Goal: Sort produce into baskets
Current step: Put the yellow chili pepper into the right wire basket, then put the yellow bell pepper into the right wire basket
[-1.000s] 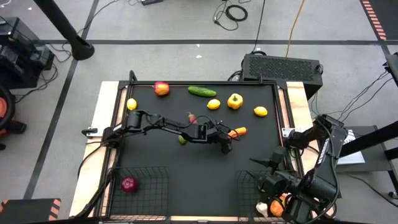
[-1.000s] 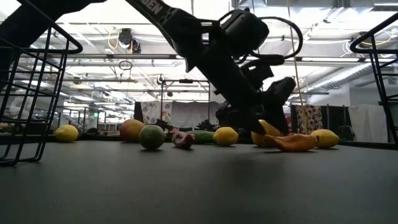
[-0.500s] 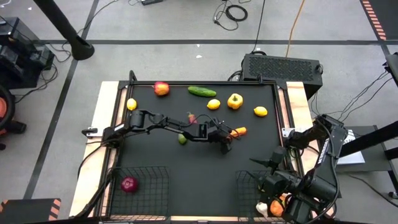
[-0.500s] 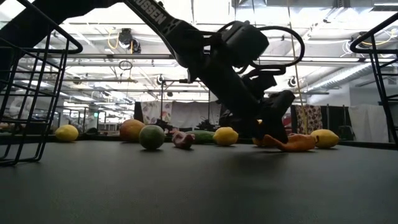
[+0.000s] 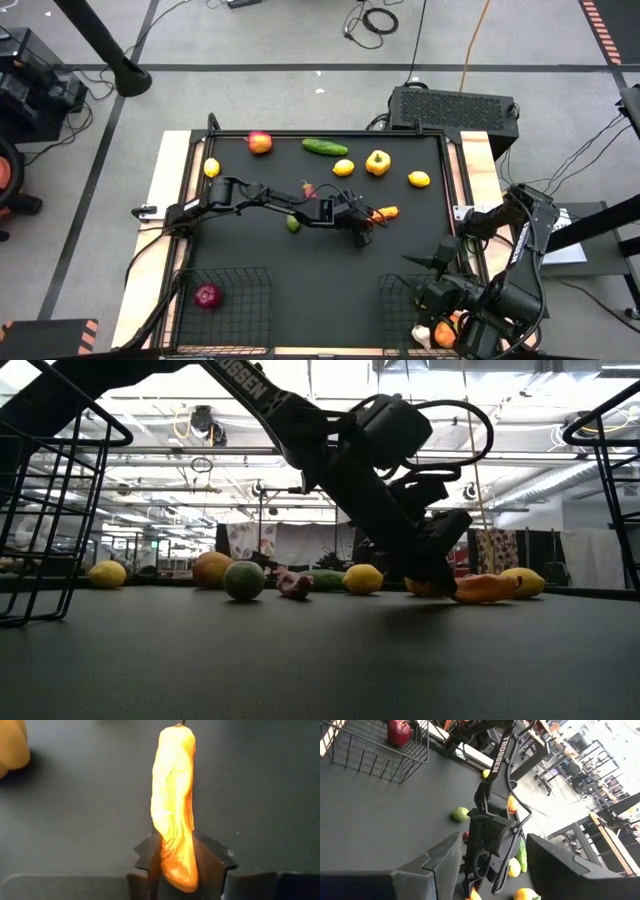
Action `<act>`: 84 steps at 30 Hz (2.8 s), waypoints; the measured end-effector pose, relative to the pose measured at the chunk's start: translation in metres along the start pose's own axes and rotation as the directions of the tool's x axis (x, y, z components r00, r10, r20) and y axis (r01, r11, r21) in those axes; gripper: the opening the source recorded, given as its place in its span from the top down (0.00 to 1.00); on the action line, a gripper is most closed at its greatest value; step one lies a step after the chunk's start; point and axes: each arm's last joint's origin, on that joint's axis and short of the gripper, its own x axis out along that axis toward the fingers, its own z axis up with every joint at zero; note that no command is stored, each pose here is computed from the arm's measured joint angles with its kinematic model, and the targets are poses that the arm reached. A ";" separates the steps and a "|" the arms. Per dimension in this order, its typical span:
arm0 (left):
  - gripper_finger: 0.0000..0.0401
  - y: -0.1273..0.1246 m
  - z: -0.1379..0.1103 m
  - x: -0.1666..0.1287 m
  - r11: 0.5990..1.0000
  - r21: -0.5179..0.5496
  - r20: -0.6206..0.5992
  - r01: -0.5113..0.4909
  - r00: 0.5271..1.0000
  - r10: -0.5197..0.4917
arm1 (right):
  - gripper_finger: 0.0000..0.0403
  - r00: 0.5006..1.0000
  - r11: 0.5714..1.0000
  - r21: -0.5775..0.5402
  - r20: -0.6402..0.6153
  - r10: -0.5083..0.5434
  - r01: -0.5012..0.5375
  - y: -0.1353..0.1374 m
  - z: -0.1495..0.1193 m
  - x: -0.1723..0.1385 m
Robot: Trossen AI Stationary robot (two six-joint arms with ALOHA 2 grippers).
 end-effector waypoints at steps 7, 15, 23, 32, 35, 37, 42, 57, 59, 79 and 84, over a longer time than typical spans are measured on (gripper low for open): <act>0.77 0.001 0.008 -0.009 1.000 0.019 0.008 -0.001 1.000 0.001 | 0.47 1.000 1.000 0.016 -0.008 0.008 -0.008 0.000 0.000 0.000; 0.77 0.005 0.034 -0.048 0.999 0.048 -0.010 -0.015 1.000 0.016 | 0.47 0.998 0.998 0.045 -0.045 0.046 -0.044 0.001 -0.001 0.000; 0.77 -0.007 0.061 -0.114 0.997 0.072 -0.023 0.033 0.999 -0.031 | 0.47 0.992 0.991 0.110 -0.083 0.091 -0.081 0.003 -0.003 -0.002; 0.77 -0.061 0.074 -0.166 0.981 0.095 0.104 0.168 0.979 -0.177 | 0.47 0.953 0.971 0.138 -0.205 0.222 -0.196 0.008 -0.008 -0.007; 0.77 -0.082 0.074 -0.174 0.970 0.095 0.171 0.225 0.956 -0.239 | 0.47 0.935 0.962 0.138 -0.238 0.263 -0.236 0.006 -0.009 -0.009; 0.77 -0.096 0.074 -0.173 0.962 0.084 0.226 0.259 0.935 -0.272 | 0.47 0.927 0.954 0.156 -0.241 0.288 -0.256 0.001 -0.009 -0.013; 0.77 -0.124 0.062 -0.160 0.959 0.058 0.295 0.278 0.913 -0.282 | 0.47 0.916 0.933 0.229 -0.228 0.330 -0.278 -0.014 -0.009 -0.020; 0.77 -0.164 0.030 -0.105 0.927 0.016 0.464 0.375 0.818 -0.340 | 0.47 0.911 0.892 0.230 -0.051 0.410 -0.389 -0.052 -0.001 -0.035; 0.77 -0.165 0.029 -0.100 0.928 0.016 0.456 0.372 0.823 -0.338 | 0.47 0.911 0.891 0.218 -0.019 0.411 -0.397 -0.058 0.001 -0.037; 0.63 -0.171 0.030 -0.094 0.922 0.041 0.438 0.386 0.822 -0.364 | 0.47 0.936 0.918 0.182 0.063 0.348 -0.353 -0.074 0.002 -0.039; 0.59 -0.170 0.032 -0.096 0.927 0.078 0.443 0.367 0.820 -0.362 | 0.47 0.935 0.913 0.199 0.067 0.349 -0.356 -0.072 0.003 -0.039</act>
